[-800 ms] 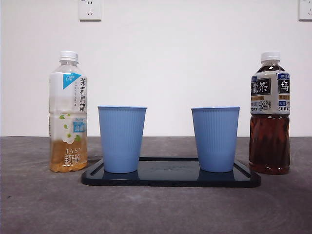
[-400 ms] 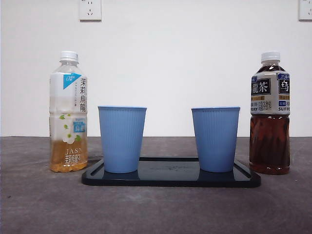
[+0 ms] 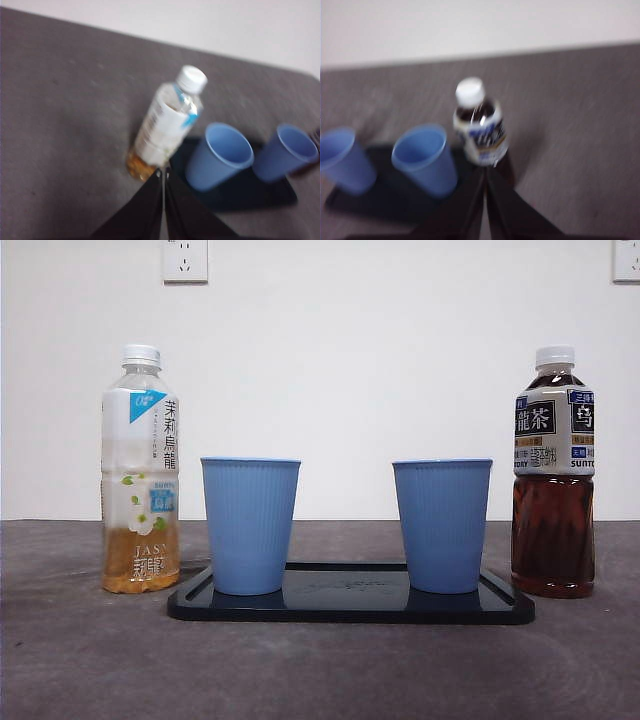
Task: Pour the drink into the cup
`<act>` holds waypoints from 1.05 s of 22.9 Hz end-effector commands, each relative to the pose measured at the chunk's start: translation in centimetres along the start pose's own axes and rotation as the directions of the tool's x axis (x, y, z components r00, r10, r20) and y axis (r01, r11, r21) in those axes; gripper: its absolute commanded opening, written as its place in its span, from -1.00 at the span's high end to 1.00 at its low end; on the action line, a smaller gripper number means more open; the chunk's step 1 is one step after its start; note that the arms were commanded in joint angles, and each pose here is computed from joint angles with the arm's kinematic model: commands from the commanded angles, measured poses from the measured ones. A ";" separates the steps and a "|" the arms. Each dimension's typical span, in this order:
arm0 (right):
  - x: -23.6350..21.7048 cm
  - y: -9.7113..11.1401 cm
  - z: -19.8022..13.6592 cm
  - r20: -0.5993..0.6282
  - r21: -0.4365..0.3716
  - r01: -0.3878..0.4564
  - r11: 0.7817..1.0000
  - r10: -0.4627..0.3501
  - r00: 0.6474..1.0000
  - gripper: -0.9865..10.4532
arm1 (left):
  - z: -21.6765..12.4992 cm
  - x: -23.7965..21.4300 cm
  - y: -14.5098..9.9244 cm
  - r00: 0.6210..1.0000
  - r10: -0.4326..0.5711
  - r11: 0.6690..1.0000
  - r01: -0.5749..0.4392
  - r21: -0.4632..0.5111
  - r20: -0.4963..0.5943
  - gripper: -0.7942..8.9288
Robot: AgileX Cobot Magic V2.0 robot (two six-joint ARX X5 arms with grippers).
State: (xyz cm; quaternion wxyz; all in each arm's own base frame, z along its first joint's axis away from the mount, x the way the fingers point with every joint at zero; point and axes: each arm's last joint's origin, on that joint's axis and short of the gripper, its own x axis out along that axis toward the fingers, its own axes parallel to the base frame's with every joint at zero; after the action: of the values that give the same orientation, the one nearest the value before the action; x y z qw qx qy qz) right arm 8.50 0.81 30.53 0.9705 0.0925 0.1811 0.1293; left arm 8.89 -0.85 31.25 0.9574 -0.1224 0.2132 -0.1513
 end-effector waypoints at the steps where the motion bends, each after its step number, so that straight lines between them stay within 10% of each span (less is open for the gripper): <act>1: 0.2 0.1 0.4 -0.081 -0.058 -0.035 0.998 0.031 0.996 0.82 | 0.5 0.1 -0.2 0.998 -0.030 0.995 0.035 0.091 -0.056 0.82; 14: 0.7 0.4 -0.9 -0.271 -0.067 -0.123 0.990 0.100 0.957 0.82 | -0.7 1.0 -0.7 0.957 -0.141 0.971 0.184 0.154 -0.252 0.79; 18: 0.7 0.4 -0.9 -0.271 -0.064 -0.123 0.990 0.101 0.957 0.23 | -0.7 1.0 -0.7 0.958 -0.141 0.971 0.183 0.151 -0.251 0.02; 24: 0.8 0.4 -0.8 -0.260 -0.039 -0.116 0.993 0.102 0.960 0.18 | -0.7 1.0 -0.7 0.958 -0.141 0.971 0.183 0.151 -0.251 -0.06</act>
State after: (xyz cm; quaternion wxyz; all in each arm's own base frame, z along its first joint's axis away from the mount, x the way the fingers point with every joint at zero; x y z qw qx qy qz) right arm 8.72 1.46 29.18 0.9302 0.0536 0.3054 0.1966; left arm 9.22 -1.89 29.87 0.9132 -0.0461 0.3140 -0.2557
